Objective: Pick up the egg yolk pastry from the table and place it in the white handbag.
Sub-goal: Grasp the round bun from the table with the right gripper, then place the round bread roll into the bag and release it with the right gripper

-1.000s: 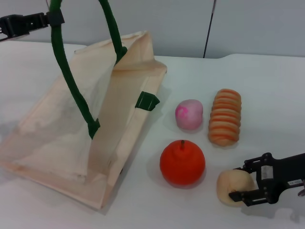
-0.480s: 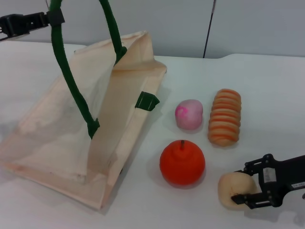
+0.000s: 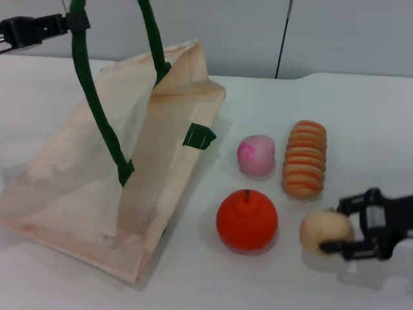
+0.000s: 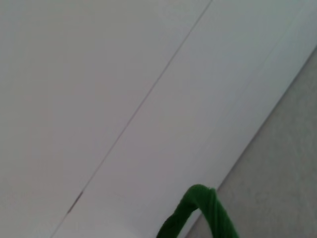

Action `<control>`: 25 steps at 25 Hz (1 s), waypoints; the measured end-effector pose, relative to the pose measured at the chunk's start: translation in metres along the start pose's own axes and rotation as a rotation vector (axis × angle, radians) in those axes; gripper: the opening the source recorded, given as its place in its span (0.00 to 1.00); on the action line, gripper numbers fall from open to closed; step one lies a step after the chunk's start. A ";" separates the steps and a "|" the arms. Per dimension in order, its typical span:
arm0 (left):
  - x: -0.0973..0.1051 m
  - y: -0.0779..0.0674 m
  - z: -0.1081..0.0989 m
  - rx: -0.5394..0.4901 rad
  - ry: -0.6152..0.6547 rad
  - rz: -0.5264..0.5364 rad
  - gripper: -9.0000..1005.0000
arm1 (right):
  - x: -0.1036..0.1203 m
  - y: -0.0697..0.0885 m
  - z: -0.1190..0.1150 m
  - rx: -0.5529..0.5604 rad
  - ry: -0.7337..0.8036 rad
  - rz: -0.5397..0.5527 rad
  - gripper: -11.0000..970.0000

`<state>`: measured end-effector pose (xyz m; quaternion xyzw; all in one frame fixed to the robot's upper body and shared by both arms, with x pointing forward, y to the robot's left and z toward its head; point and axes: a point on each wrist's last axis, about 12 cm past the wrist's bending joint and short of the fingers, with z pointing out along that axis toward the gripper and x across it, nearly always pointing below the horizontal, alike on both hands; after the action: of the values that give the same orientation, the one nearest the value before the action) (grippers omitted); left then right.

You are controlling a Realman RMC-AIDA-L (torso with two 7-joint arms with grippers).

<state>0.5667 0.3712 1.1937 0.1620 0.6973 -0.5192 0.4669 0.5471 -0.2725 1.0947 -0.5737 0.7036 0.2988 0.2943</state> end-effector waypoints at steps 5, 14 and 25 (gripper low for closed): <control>-0.004 -0.003 0.003 0.033 -0.010 0.006 0.17 | -0.031 -0.008 -0.020 0.039 -0.123 -0.095 0.60; -0.015 -0.006 0.010 0.063 -0.034 0.019 0.18 | -0.097 -0.034 0.021 -0.041 -0.176 -0.207 0.60; -0.021 -0.007 0.021 0.116 -0.040 0.024 0.18 | -0.149 -0.048 0.077 -0.059 -0.170 -0.287 0.59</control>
<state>0.5823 0.3558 1.2151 0.1867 0.6545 -0.5562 0.4769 0.6249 -0.1275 1.1533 -0.6494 0.5778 0.3216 0.3756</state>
